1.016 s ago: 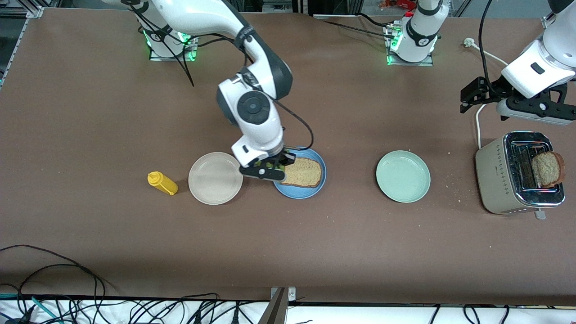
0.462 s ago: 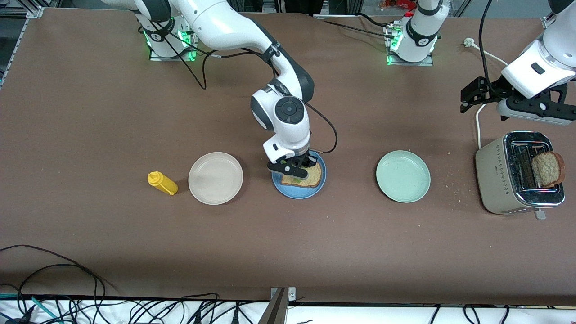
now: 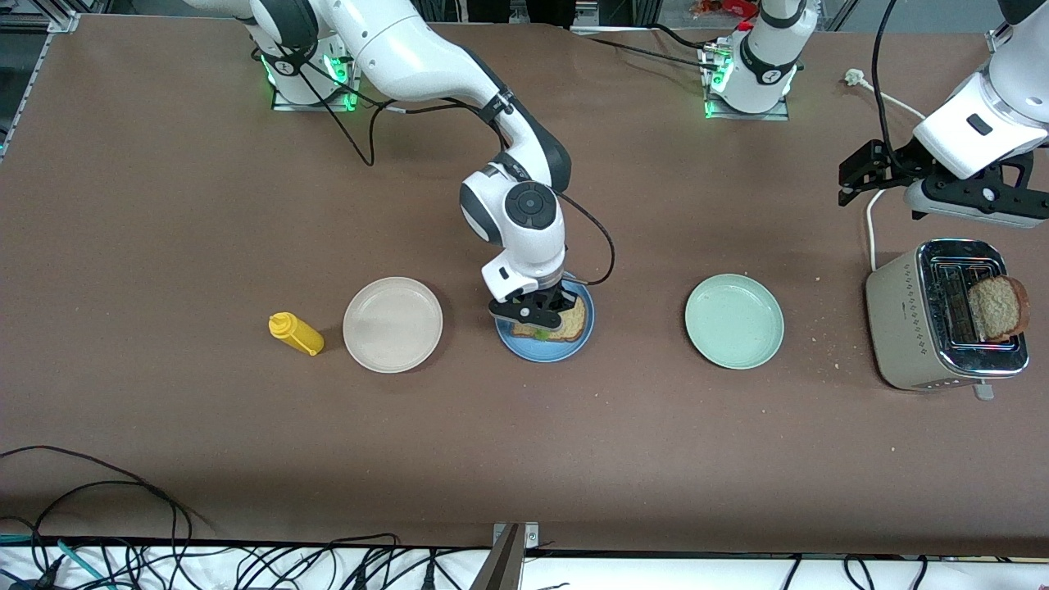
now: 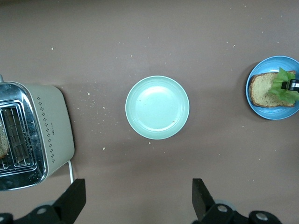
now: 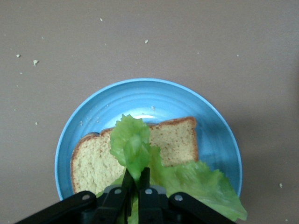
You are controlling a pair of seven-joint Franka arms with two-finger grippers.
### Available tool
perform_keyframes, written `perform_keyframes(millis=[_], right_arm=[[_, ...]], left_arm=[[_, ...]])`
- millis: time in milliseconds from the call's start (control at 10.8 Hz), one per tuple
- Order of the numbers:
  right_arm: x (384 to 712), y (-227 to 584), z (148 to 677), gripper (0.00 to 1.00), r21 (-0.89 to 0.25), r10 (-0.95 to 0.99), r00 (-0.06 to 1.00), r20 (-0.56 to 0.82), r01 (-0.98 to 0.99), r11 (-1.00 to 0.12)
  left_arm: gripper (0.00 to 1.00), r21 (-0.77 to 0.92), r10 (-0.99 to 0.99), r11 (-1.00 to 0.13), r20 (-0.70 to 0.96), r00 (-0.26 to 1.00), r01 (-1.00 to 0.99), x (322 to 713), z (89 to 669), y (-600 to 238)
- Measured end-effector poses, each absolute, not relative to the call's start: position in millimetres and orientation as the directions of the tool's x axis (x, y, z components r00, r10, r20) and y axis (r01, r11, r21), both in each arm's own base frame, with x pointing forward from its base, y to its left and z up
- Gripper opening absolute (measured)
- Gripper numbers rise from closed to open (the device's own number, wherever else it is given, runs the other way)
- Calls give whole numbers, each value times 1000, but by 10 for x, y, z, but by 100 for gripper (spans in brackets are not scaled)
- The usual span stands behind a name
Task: Make sandwich in blue plate with both arms
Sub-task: 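Lower the lettuce onto the bread and open the right gripper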
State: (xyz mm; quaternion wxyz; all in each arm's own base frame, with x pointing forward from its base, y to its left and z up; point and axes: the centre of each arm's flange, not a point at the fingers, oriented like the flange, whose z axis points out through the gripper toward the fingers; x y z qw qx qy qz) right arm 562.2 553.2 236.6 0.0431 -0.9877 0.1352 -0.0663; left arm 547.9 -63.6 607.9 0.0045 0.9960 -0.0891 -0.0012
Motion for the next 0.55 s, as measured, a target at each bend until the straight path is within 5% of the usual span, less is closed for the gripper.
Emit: perform_keyframes(millis=[554], right_arm=[[5659,5544,2224,7,-132,-276,950,146,-257,-957]], left_arm=[[100,9,-177,-984,-2,984,-177,5478,6079,-636]])
